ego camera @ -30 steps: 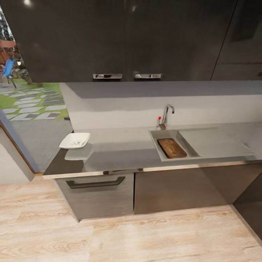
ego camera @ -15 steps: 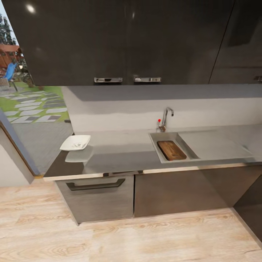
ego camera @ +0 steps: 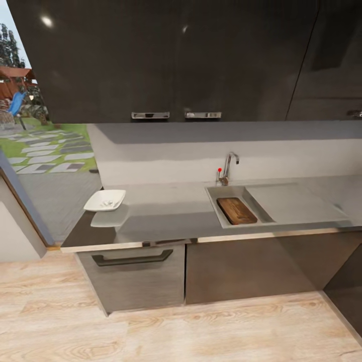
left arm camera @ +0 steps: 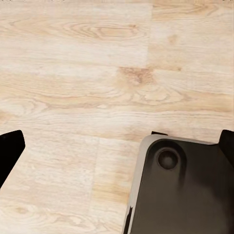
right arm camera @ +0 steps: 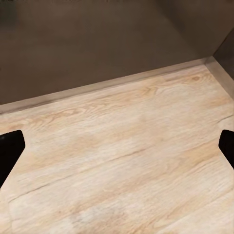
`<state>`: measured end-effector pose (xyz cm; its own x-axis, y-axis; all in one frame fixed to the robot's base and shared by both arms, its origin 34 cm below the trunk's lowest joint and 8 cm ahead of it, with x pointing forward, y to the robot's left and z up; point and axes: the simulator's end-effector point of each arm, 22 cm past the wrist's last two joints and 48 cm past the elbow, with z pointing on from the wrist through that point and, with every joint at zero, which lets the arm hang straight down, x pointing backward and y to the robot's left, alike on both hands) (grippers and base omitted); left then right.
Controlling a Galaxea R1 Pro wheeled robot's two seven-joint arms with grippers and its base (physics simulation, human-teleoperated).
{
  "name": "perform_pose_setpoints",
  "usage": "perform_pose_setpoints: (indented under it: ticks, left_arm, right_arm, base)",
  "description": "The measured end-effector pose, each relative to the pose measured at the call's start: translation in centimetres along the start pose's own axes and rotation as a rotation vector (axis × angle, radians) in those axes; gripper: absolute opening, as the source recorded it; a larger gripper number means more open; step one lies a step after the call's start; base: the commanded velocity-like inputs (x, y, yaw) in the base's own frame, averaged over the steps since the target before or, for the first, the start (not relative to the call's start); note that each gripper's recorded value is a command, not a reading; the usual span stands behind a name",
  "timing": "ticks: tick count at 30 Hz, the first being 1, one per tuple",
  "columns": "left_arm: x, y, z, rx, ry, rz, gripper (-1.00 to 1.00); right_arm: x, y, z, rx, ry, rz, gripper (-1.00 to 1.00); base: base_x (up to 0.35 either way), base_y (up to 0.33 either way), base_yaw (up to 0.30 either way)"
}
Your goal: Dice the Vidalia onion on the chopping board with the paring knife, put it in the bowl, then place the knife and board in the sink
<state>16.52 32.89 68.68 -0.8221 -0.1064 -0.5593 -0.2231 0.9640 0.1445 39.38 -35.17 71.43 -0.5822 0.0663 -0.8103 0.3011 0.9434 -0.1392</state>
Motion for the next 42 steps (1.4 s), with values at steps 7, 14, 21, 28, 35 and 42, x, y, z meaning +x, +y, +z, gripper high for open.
perform_pose_setpoints:
  ticks: [7,14,21,28,35,42]
  left_arm:
    - [-0.3,-0.1,0.1,0.002,-0.01,-0.003,1.0]
    - [-0.6,-0.1,0.2,0.002,-0.02,-0.005,1.0]
    - [-0.9,-0.2,0.4,0.003,-0.029,-0.008,1.0]
    - [-1.1,-0.3,0.5,0.004,-0.039,-0.01,1.0]
    - [-1.5,-0.3,0.6,0.006,-0.05,-0.013,1.0]
    - [-1.9,-0.5,0.7,0.006,-0.061,-0.016,1.0]
  right_arm:
    - [-0.4,0.1,0.0,-0.001,-0.01,0.004,1.0]
    - [-0.9,0.2,0.1,-0.002,-0.022,0.008,1.0]
    - [-1.3,0.2,0.1,-0.003,-0.032,0.012,1.0]
    - [-1.8,0.3,0.2,-0.004,-0.043,0.015,1.0]
    - [-2.2,0.3,0.2,-0.005,-0.052,0.018,1.0]
    - [-1.0,0.7,-0.2,-0.02,-0.018,0.013,1.0]
  base:
    - [0.0,0.0,0.0]
    - [0.0,0.0,0.0]
    - [0.0,0.0,0.0]
    - [0.0,0.0,0.0]
    - [0.0,0.0,0.0]
    - [0.0,0.0,0.0]
